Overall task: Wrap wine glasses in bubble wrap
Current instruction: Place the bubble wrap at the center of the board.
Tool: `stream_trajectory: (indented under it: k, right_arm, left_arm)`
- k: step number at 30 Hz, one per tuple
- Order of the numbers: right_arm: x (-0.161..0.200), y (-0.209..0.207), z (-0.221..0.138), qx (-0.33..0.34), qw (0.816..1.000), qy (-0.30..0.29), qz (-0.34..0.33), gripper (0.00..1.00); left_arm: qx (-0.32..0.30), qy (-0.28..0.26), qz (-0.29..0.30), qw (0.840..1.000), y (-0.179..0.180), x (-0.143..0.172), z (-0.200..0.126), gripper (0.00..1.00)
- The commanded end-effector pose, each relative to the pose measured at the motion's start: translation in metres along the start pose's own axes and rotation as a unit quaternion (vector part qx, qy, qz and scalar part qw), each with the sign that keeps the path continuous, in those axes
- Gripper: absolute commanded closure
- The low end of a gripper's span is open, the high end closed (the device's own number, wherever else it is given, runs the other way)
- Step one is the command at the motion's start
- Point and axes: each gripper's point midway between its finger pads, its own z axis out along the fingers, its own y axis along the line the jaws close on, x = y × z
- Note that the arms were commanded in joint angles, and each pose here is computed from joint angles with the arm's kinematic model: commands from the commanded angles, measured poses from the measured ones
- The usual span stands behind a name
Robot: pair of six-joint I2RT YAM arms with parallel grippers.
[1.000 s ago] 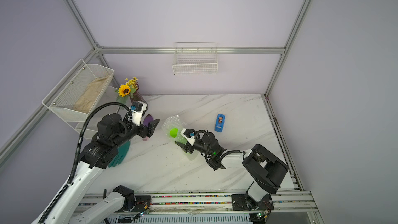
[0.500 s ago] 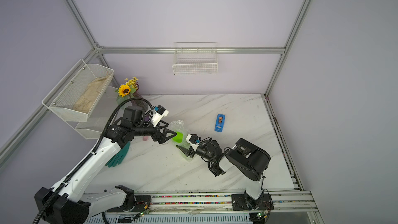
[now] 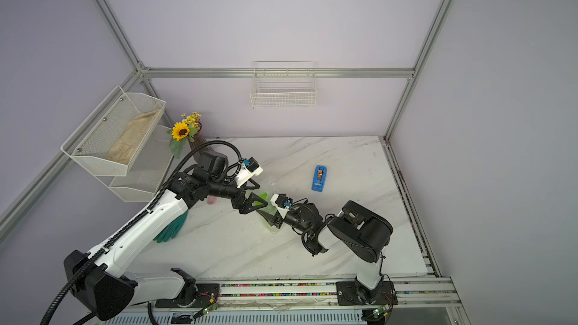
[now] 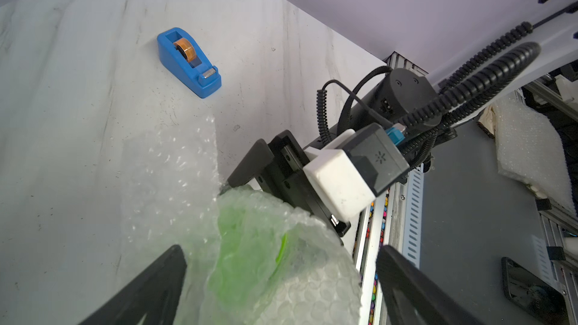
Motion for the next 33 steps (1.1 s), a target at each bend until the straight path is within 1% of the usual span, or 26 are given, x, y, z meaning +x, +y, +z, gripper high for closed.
stream_trajectory:
  k: [1,3,8,10,13,15,16,19,23,25,27,29,31,33]
  right_arm:
    - [-0.019,-0.003,0.004,0.005,1.000,-0.028,0.000,0.46]
    - [-0.017,-0.003,0.003,0.005,1.000,-0.025,-0.001,0.46]
    - [-0.014,0.001,0.003,-0.004,1.000,-0.016,-0.008,0.47]
    - [-0.012,0.003,0.002,-0.008,1.000,-0.013,-0.013,0.48]
    - [-0.010,0.006,-0.001,-0.016,1.000,-0.012,-0.017,0.48]
    - [-0.008,0.007,-0.001,-0.018,1.000,-0.009,-0.016,0.48]
    - [-0.007,0.007,-0.002,-0.017,1.000,-0.009,-0.016,0.48]
    - [-0.007,0.006,-0.004,-0.014,1.000,-0.015,-0.014,0.48]
    - [-0.007,0.006,-0.005,-0.011,1.000,-0.015,-0.012,0.46]
    - [-0.009,0.005,-0.007,-0.008,1.000,-0.017,-0.010,0.41]
    - [-0.011,0.004,-0.010,-0.001,1.000,-0.020,-0.007,0.25]
    - [-0.016,-0.001,-0.015,0.015,1.000,-0.022,-0.009,0.14]
    - [-0.023,-0.006,-0.021,0.034,0.999,-0.022,-0.012,0.10]
    - [-0.029,-0.010,-0.029,0.050,0.998,-0.018,-0.015,0.08]
  left_arm:
    - [-0.011,0.014,0.028,0.999,-0.001,-0.004,0.000,0.08]
    - [-0.022,0.022,0.030,0.999,0.005,-0.003,0.001,0.14]
    - [-0.054,0.033,0.033,0.997,0.018,-0.006,0.001,0.43]
    - [-0.061,0.035,0.034,0.997,0.021,-0.007,0.002,0.48]
    - [-0.075,0.045,0.030,0.996,0.030,-0.006,0.004,0.60]
    - [-0.073,0.048,0.028,0.996,0.030,-0.007,0.006,0.67]
    - [-0.068,0.060,0.019,0.996,0.035,-0.003,0.014,0.72]
    - [-0.063,0.078,0.009,0.995,0.040,0.002,0.024,0.84]
    - [-0.064,0.108,0.000,0.992,0.047,0.010,0.039,0.92]
    - [-0.059,0.126,-0.002,0.990,0.048,0.015,0.046,0.93]
    - [-0.059,0.150,-0.003,0.987,0.050,0.023,0.054,0.94]
    - [-0.058,0.174,-0.006,0.983,0.053,0.031,0.060,0.95]
    - [-0.062,0.200,-0.014,0.978,0.057,0.040,0.066,0.96]
    - [-0.062,0.219,-0.011,0.974,0.058,0.046,0.071,0.97]
